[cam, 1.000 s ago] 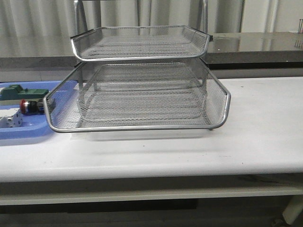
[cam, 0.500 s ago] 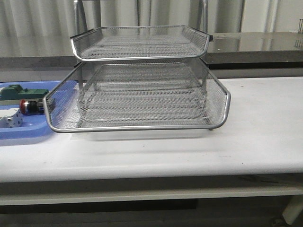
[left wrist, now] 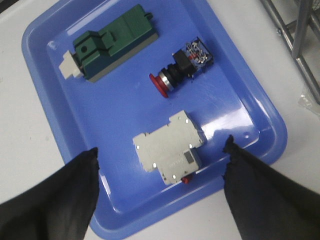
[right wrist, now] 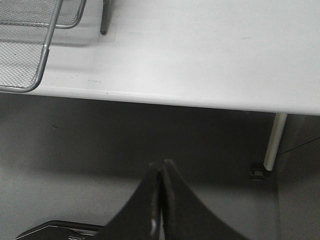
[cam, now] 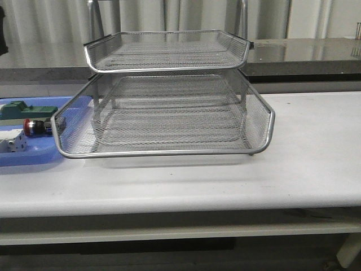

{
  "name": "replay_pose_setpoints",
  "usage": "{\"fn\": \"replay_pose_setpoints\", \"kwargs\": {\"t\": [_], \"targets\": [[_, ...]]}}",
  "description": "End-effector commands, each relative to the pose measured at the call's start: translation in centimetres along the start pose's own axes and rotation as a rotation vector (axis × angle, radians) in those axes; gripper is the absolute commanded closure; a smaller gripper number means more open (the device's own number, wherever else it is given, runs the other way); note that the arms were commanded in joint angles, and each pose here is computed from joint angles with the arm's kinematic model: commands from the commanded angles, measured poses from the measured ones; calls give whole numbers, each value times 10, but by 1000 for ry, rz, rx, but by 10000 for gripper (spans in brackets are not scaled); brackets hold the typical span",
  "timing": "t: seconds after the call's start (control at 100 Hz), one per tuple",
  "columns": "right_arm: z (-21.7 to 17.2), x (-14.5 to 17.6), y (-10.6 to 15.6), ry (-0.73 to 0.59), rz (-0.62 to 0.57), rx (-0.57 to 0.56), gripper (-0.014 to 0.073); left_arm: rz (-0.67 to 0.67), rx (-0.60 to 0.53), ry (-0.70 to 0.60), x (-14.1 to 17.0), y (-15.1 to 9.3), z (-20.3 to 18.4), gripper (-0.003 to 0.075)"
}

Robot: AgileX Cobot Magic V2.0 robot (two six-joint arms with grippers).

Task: Place button on rack with both arms
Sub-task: 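Lower the left gripper onto the red-capped button in the blue tray and grasp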

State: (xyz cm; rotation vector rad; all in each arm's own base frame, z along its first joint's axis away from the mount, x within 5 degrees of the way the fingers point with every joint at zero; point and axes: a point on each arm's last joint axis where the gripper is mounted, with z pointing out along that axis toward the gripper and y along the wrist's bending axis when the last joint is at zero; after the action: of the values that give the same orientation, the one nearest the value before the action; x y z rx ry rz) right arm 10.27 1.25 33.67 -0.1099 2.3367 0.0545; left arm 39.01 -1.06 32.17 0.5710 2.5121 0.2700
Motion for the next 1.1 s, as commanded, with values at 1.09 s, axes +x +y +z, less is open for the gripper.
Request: {"fn": "replay_pose_setpoints", "kwargs": {"t": [1.09], "targets": [[-9, -13, -1, -97, -10, 6, 662, 190, 142, 40, -54, -7, 156, 208]]}}
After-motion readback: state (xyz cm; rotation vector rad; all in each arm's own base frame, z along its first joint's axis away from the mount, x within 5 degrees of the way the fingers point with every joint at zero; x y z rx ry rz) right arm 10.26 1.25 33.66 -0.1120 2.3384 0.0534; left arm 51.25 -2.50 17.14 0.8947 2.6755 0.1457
